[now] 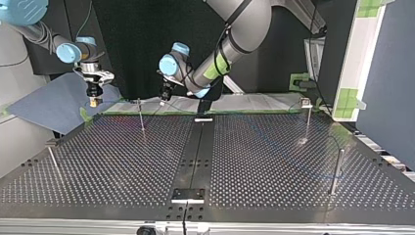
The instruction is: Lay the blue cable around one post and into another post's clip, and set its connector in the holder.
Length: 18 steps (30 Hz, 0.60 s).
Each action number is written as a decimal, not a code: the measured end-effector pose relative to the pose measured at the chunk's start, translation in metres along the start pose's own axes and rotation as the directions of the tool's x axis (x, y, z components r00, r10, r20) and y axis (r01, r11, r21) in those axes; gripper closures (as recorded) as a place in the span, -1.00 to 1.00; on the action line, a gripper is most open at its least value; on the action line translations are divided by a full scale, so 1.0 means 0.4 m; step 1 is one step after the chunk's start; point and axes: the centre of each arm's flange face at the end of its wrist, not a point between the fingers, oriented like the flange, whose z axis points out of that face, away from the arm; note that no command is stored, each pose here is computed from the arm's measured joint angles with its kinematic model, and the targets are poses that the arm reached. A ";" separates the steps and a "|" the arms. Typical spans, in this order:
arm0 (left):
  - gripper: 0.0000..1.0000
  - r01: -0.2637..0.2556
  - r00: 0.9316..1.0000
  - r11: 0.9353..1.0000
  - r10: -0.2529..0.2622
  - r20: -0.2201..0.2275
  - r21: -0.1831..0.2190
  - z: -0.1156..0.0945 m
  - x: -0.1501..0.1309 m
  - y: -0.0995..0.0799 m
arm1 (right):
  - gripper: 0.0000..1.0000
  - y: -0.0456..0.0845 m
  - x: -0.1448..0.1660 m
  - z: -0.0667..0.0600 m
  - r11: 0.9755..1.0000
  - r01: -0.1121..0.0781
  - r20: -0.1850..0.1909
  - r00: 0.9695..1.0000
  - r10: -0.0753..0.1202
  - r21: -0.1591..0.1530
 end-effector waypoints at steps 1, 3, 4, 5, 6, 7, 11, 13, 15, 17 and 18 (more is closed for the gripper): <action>0.97 0.001 1.000 1.000 -0.001 0.000 0.001 0.000 0.000 0.000 | 1.00 -0.001 0.000 0.000 1.000 0.000 0.000 1.000 0.000 0.001; 0.97 0.003 1.000 1.000 -0.003 -0.002 0.003 -0.001 0.000 -0.001 | 1.00 -0.005 -0.001 0.000 1.000 0.000 0.001 1.000 0.000 0.003; 0.97 0.004 1.000 1.000 -0.004 -0.003 0.003 -0.001 0.001 -0.001 | 1.00 -0.005 -0.001 0.000 1.000 0.000 0.001 1.000 0.000 0.004; 0.97 0.005 1.000 1.000 -0.005 -0.004 0.004 -0.001 0.001 -0.001 | 1.00 -0.007 -0.001 0.001 1.000 0.000 0.002 1.000 0.000 0.005; 0.91 0.006 1.000 1.000 -0.006 -0.005 0.005 -0.001 0.000 -0.001 | 1.00 -0.009 -0.001 0.001 1.000 0.000 0.002 1.000 0.000 0.006; 0.85 0.006 1.000 1.000 -0.006 -0.006 0.006 -0.001 0.000 -0.001 | 1.00 -0.010 -0.002 0.001 1.000 0.000 0.003 1.000 0.000 0.007; 0.62 0.014 1.000 1.000 -0.014 -0.009 0.012 -0.002 0.000 -0.003 | 1.00 -0.015 -0.002 0.002 1.000 0.001 0.003 1.000 -0.001 0.009; 0.18 0.016 1.000 1.000 -0.016 -0.013 0.023 -0.002 0.001 -0.005 | 1.00 -0.016 -0.002 0.002 1.000 0.001 0.003 1.000 -0.001 0.010; 0.05 0.018 1.000 0.999 -0.017 -0.017 0.037 -0.003 0.001 -0.008 | 1.00 -0.017 -0.002 0.002 1.000 0.001 0.003 1.000 -0.001 0.011; -0.40 0.018 1.000 0.999 -0.017 -0.021 0.045 -0.004 0.001 -0.010 | 1.00 -0.017 -0.002 0.002 1.000 0.000 0.004 1.000 -0.001 0.011; -0.84 0.018 1.000 0.999 -0.017 -0.024 0.048 -0.004 0.001 -0.011 | 1.00 -0.018 -0.003 0.001 1.000 0.000 0.004 1.000 0.000 0.011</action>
